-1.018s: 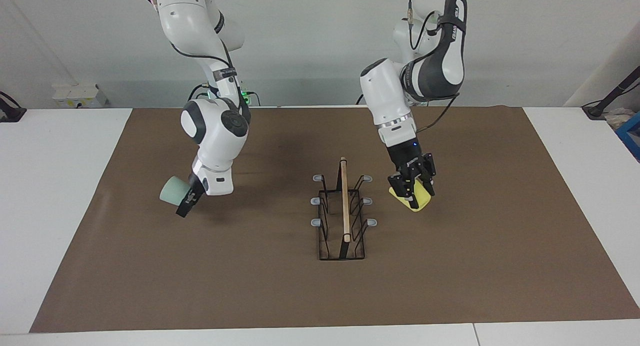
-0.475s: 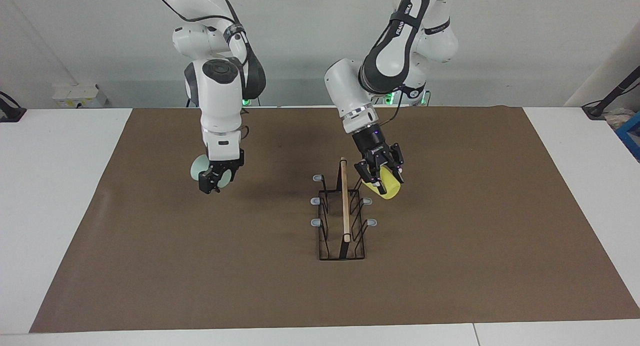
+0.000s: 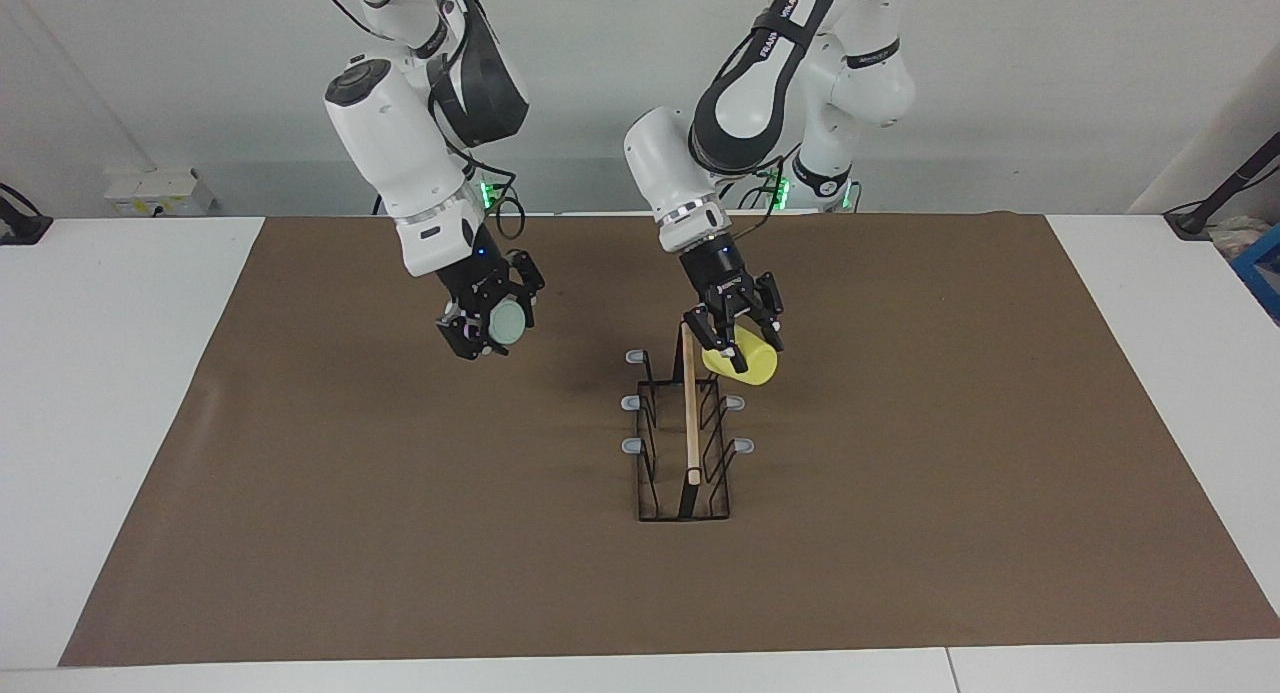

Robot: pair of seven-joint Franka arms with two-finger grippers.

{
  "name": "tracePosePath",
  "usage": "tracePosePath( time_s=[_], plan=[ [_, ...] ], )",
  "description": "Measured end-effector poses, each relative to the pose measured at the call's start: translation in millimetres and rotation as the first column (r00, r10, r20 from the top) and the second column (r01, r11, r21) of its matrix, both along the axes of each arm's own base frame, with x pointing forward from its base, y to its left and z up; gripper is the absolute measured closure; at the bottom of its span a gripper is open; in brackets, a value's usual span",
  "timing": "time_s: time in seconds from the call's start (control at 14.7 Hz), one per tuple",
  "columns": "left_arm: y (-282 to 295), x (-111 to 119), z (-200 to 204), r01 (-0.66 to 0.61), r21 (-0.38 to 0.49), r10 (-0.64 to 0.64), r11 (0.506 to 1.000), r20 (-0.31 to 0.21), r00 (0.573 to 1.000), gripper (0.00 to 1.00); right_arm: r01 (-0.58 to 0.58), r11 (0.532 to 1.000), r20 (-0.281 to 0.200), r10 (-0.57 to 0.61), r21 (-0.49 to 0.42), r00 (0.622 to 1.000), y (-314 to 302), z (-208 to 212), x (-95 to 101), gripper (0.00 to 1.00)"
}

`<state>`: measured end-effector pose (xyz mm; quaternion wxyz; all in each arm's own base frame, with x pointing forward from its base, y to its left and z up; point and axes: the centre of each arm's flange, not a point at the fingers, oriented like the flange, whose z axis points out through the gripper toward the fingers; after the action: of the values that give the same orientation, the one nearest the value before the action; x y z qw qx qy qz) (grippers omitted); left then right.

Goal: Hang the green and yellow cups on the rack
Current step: 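Hang the yellow cup on a peg with the left gripper while the right gripper carries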

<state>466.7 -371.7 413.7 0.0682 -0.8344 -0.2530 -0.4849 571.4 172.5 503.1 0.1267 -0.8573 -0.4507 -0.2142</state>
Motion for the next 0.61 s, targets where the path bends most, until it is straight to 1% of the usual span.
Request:
tracePosePath(
  time_s=[0.07, 0.2, 0.41, 0.54, 0.61],
  plan=[
    [-1.4, -2.4, 0.9, 0.002, -0.003, -0.002, 1.0, -0.001, 1.0, 0.36, -0.007, 0.998, 0.003, 0.006, 0.063, 1.0, 0.8, 1.4, 0.3, 0.43],
    [-5.0, -8.1, 3.2, 0.002, -0.018, -0.003, 1.0, -0.01, 1.0, 0.36, -0.03, 0.986, 0.032, 0.025, 0.166, 0.999, 1.1, 6.9, 0.8, 0.43],
    [-7.5, -14.8, 11.0, -0.019, -0.062, 0.016, 0.998, -0.035, 0.999, 0.36, -0.074, 0.942, 0.105, 0.042, 0.327, 0.994, -3.4, 15.1, 2.1, 0.43],
    [-6.1, -16.6, 20.5, -0.021, -0.079, 0.018, 0.997, -0.042, 0.999, 0.25, -0.086, 0.91, 0.15, 0.026, 0.405, 0.988, -11.9, 19.2, 4.0, 0.43],
    [-5.1, -17.4, 25.4, -0.021, -0.084, 0.017, 0.996, -0.054, 0.998, 0.24, -0.083, 0.893, 0.167, 0.009, 0.443, 0.986, -16.6, 21.1, 5.2, 0.43]
  ],
)
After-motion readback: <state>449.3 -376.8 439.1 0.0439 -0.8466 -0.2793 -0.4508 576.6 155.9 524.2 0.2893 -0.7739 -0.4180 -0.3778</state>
